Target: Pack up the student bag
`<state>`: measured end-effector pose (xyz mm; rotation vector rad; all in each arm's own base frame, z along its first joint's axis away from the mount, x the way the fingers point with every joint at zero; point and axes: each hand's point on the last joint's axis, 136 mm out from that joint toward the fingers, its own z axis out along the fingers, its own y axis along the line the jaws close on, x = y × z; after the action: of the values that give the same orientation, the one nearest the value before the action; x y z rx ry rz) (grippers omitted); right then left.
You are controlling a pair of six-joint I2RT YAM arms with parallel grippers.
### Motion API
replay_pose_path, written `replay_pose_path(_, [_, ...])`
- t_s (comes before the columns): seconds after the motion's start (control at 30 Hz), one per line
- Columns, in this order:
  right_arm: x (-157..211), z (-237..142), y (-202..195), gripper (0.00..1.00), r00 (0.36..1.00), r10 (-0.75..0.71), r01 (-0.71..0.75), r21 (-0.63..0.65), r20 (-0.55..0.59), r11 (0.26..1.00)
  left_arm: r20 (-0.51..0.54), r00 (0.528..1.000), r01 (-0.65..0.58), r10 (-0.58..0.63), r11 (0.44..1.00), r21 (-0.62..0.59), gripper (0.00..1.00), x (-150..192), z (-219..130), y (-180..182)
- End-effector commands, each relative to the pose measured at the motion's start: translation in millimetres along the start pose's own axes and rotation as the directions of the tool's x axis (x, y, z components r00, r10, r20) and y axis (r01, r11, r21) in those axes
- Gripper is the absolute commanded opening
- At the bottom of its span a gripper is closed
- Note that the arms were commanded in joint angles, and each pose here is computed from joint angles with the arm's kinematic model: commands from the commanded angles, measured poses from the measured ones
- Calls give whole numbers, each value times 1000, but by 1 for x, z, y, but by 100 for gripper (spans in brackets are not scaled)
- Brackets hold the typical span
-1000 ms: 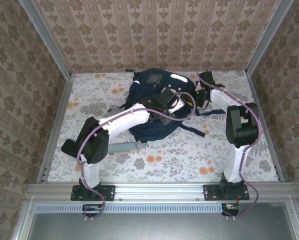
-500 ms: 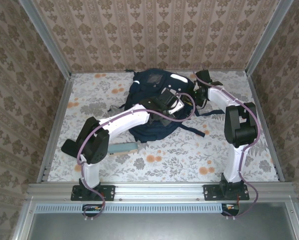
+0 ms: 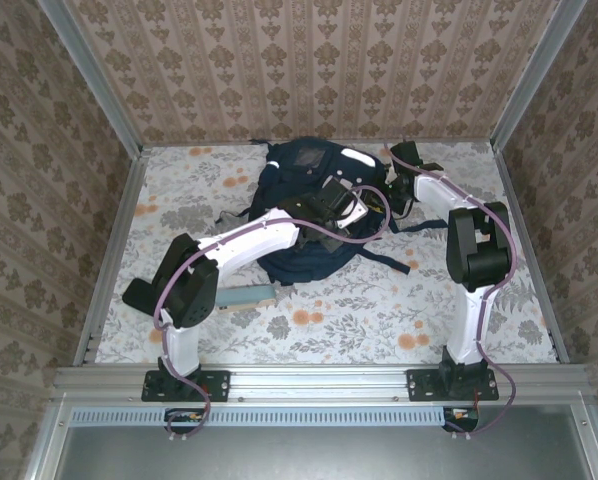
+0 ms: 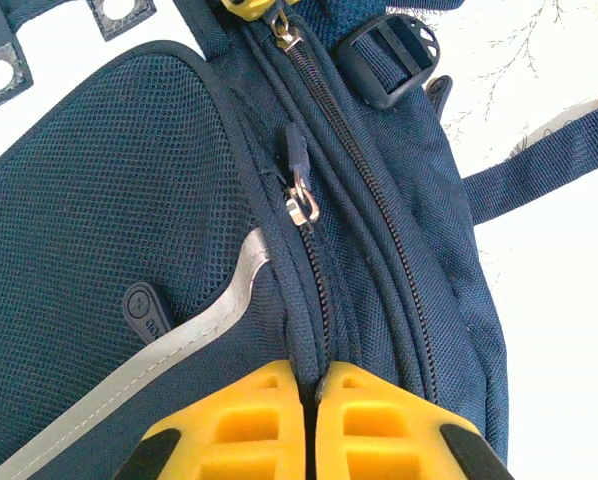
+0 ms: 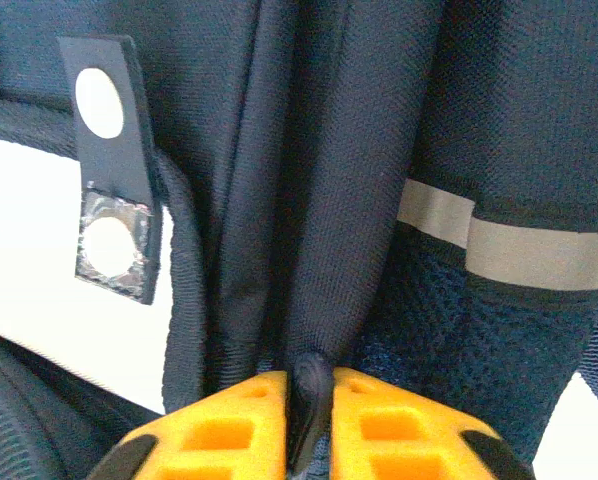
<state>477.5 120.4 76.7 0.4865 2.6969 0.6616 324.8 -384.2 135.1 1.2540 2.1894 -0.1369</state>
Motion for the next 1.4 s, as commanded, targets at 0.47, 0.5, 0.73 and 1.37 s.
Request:
replay_pose_path(0.47, [33, -36, 18, 6, 990, -120, 131, -161, 76, 978, 67, 986, 153, -156, 987, 53, 3, -13, -13, 19])
replay_pose_path(0.5, [34, -35, 15, 8, 990, -122, 132, -145, 76, 981, 70, 985, 154, -158, 986, 57, 3, -14, -13, 19])
replay_pose_path(0.73, [23, -30, -24, 16, 991, -90, 82, 80, 102, 993, 79, 983, 160, -166, 984, 75, 3, -16, -15, 18])
replay_pose_path(1.37, [12, -25, -8, 5, 985, -129, 127, 27, 113, 992, 69, 982, 171, -177, 982, 83, 3, -14, -12, 17])
